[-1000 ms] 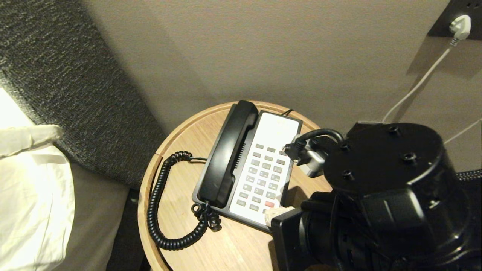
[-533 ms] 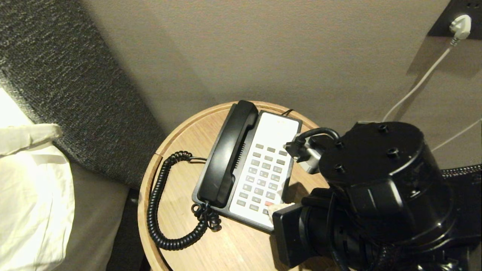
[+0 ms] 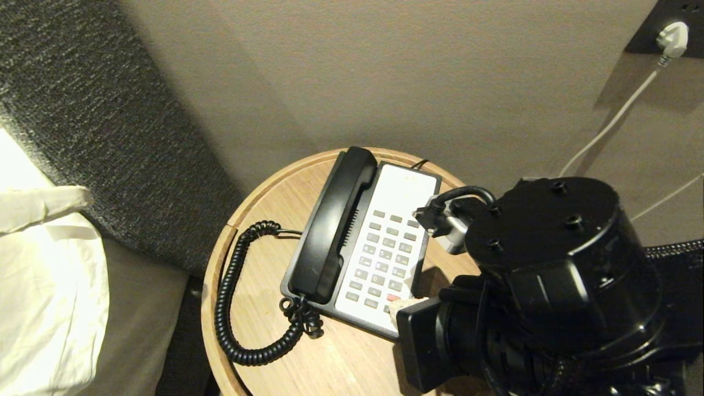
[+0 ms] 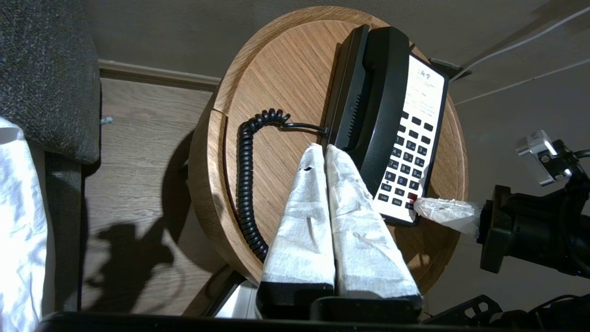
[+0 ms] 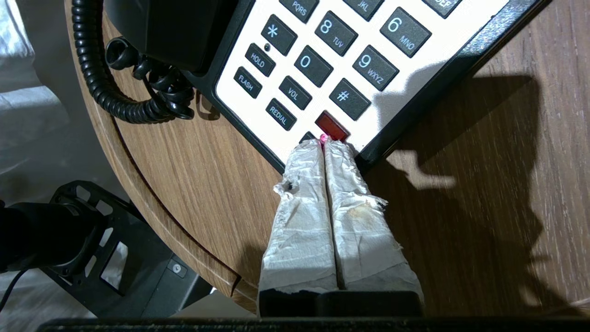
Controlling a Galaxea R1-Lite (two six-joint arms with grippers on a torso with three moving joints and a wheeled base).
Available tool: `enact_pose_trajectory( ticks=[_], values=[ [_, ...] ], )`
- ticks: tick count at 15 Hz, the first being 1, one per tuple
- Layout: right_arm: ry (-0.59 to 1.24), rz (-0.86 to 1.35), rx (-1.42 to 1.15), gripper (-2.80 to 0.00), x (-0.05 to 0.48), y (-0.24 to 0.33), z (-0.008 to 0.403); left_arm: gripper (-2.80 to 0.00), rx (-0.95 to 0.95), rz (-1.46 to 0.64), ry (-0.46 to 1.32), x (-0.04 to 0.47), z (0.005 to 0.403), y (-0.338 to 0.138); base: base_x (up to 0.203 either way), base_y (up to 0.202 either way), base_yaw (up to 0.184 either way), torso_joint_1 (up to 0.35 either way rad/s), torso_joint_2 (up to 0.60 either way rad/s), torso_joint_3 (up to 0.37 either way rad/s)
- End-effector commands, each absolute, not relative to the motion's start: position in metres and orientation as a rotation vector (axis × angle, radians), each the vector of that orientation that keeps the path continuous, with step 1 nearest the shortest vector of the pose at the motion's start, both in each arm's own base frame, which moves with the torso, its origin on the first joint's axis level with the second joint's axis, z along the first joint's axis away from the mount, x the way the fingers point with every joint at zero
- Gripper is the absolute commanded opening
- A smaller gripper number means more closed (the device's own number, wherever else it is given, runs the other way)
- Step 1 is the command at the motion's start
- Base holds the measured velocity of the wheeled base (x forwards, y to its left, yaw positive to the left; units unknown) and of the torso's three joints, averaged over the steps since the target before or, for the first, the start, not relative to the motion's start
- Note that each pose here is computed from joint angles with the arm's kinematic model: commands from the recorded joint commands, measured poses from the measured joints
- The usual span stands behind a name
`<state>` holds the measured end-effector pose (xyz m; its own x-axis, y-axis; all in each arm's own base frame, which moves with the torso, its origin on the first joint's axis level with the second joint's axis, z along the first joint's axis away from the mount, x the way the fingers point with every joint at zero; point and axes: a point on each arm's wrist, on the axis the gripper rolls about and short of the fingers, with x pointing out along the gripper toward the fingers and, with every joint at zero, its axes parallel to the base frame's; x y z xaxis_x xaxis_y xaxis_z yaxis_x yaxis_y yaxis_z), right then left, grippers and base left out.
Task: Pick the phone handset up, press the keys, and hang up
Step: End the call using the dial pad
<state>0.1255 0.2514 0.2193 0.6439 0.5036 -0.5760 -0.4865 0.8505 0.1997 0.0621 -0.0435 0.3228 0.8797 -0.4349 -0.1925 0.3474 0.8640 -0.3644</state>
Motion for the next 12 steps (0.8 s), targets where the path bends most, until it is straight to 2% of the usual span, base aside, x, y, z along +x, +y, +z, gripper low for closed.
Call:
enact_pose_trajectory(
  ticks=[1,12],
  values=[
    [0.667,0.559,0.023,-2.80,0.1256,0.2519,0.2176,-2.80,-0.329,-0.411,0.277,0.0623,0.3225,-0.0436,0.000,0.000,0.000,0.000,0.00,0.000],
    [0.669,0.559,0.002,-2.80,0.1279,0.2557,0.2122,-2.80,-0.340,-0.411,0.280,0.0603,0.3205,-0.0420,0.000,0.000,0.000,0.000,0.00,0.000]
  ],
)
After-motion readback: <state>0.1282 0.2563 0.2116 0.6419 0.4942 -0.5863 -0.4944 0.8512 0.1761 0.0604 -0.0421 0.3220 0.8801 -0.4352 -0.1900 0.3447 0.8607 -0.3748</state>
